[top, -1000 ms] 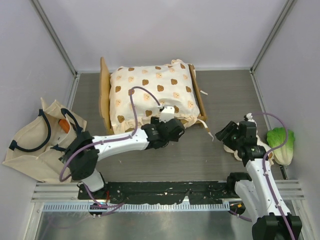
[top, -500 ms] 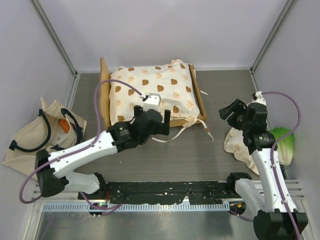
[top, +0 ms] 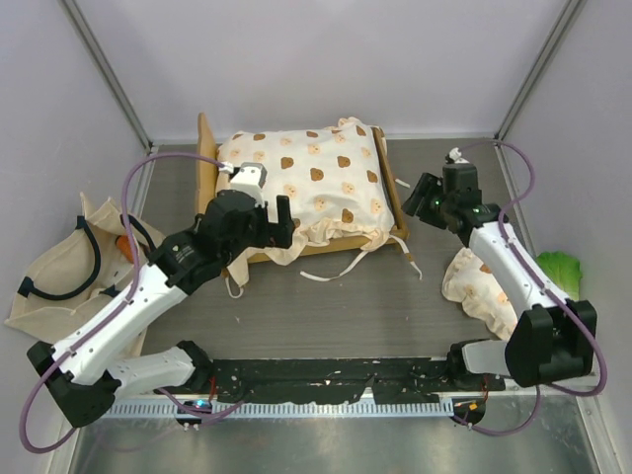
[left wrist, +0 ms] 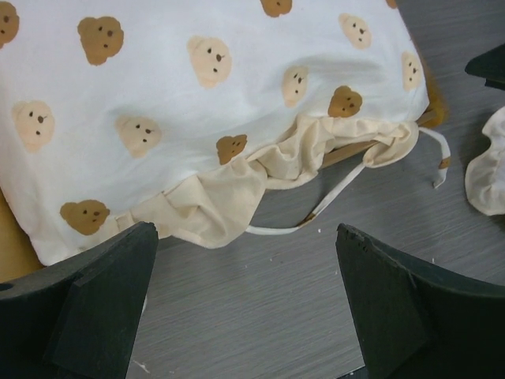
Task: Set up the pet bed
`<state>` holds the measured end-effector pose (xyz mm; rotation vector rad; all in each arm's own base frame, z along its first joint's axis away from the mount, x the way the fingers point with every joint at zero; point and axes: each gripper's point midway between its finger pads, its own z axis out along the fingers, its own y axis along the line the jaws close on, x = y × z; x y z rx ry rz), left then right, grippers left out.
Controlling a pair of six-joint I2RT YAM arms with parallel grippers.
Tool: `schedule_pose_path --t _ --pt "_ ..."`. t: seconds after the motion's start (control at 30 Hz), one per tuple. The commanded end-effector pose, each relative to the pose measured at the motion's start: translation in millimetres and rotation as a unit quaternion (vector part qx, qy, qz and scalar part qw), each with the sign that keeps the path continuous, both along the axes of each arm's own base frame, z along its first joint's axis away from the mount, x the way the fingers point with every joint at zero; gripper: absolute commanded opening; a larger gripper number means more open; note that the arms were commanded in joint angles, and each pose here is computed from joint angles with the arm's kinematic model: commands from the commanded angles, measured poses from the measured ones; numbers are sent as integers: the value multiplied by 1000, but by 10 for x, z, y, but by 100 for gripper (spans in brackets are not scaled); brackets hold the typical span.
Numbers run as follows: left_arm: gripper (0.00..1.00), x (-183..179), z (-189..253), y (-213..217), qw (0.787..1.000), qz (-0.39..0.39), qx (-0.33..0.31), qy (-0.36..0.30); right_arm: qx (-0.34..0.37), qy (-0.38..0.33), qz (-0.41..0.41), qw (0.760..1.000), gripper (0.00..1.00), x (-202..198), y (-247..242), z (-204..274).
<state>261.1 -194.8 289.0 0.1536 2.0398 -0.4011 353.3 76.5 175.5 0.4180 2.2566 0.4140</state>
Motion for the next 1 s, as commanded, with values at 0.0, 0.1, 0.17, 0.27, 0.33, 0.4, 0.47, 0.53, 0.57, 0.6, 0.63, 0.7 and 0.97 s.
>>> schedule_pose_path --t 0.0,0.1,0.17,0.27,0.33,0.4,0.47,0.53,0.57,0.6,0.63,0.7,0.97 --pt "100 -7 18 13 1000 -23 17 9 -40 -33 16 999 61 290 201 96" --pt "100 9 39 71 1000 -19 14 13 -70 3 11 997 60 375 261 -132" --pt "100 -10 90 108 1000 -18 13 13 -103 22 -11 994 51 438 154 -331" --pt "100 -22 154 184 1000 -10 14 4 -122 38 -6 992 29 460 133 -441" --pt "100 -36 166 247 1000 -4 21 6 -129 39 4 991 21 421 126 -460" --pt "100 -45 166 301 1000 4 28 4 -136 31 5 990 18 379 95 -515" --pt "100 -47 144 337 999 9 33 5 -155 41 10 987 5 318 31 -553" --pt "100 -56 157 365 999 13 33 3 -169 46 8 985 1 256 -34 -552" --pt "100 -62 169 371 999 12 33 2 -184 48 10 982 1 216 -81 -558" --pt "100 -69 174 374 999 11 33 1 -192 47 12 980 1 187 -110 -546" --pt "100 -82 207 390 999 11 31 -4 -198 38 11 979 1 161 -146 -479" --pt "100 -94 225 404 999 12 30 -7 -218 34 9 975 1 121 -252 -469" --pt "100 -129 265 455 999 12 35 -13 -180 -7 -31 983 39 247 -381 -14"
